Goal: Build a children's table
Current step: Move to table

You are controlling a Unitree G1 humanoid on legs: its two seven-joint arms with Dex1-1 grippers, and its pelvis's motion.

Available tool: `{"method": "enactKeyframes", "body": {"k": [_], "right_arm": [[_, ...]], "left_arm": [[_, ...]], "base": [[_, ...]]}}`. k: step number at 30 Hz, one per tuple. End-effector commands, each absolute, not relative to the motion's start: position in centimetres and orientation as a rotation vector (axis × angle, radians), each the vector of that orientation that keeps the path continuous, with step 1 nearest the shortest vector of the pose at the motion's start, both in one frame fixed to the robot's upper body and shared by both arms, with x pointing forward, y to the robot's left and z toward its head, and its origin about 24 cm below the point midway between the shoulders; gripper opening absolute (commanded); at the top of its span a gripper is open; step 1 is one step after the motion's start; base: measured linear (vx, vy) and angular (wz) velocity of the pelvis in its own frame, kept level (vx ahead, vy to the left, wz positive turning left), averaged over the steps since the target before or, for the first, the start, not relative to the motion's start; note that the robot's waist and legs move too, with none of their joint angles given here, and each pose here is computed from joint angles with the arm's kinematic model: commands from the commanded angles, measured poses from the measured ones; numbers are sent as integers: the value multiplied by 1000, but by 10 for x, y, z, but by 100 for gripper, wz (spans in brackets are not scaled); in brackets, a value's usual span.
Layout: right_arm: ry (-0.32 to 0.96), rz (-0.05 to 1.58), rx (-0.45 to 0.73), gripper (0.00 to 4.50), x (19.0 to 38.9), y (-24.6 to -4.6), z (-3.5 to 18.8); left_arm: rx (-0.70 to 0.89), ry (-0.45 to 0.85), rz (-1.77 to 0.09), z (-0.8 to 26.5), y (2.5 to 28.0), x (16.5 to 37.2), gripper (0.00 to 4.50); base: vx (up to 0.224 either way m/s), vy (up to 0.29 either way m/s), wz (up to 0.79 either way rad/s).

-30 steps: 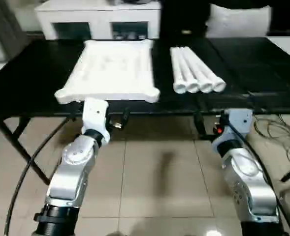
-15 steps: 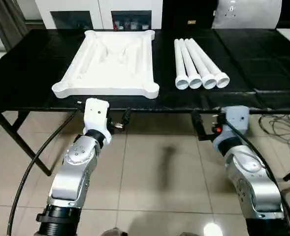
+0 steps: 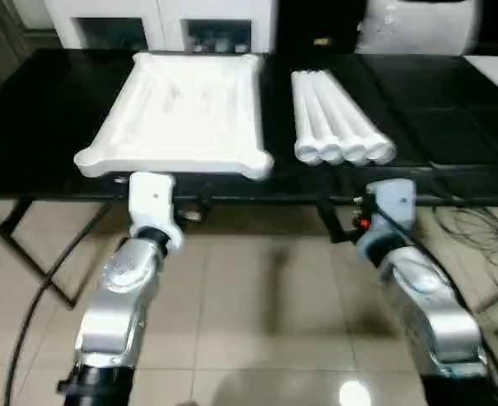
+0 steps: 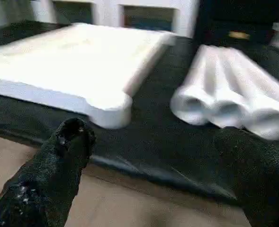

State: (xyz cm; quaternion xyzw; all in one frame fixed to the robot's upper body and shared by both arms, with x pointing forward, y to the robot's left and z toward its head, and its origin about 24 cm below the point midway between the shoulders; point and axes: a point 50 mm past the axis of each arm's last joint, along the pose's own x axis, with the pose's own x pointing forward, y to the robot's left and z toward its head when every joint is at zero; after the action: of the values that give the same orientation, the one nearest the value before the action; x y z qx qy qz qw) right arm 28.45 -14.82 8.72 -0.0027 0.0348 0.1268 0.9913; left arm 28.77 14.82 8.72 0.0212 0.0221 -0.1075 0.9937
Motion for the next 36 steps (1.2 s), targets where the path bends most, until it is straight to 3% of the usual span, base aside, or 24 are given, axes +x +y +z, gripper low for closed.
{"method": "enactKeyframes", "body": {"k": [1, 9, 22, 31, 36], "right_arm": [[64, 236, -4, 450, 284, -153, 89], [58, 272, -20, 450, 283, -144, 88], [55, 264, -21, 450, 285, -151, 89], [42, 291, -60, 450, 284, -145, 90], [42, 305, -22, 450, 284, -144, 93]], "left_arm": [[49, 28, -230, 92, 145, 288, 447], [65, 15, -241, 97, 144, 295, 447], [70, 7, -260, 100, 139, 299, 447], [67, 2, -244, 99, 140, 299, 447], [68, 1, -244, 99, 140, 299, 447]], "base": [[160, -36, 27], [35, -65, 2], [64, 24, 3], [84, -33, 6], [53, -27, 0]]}}
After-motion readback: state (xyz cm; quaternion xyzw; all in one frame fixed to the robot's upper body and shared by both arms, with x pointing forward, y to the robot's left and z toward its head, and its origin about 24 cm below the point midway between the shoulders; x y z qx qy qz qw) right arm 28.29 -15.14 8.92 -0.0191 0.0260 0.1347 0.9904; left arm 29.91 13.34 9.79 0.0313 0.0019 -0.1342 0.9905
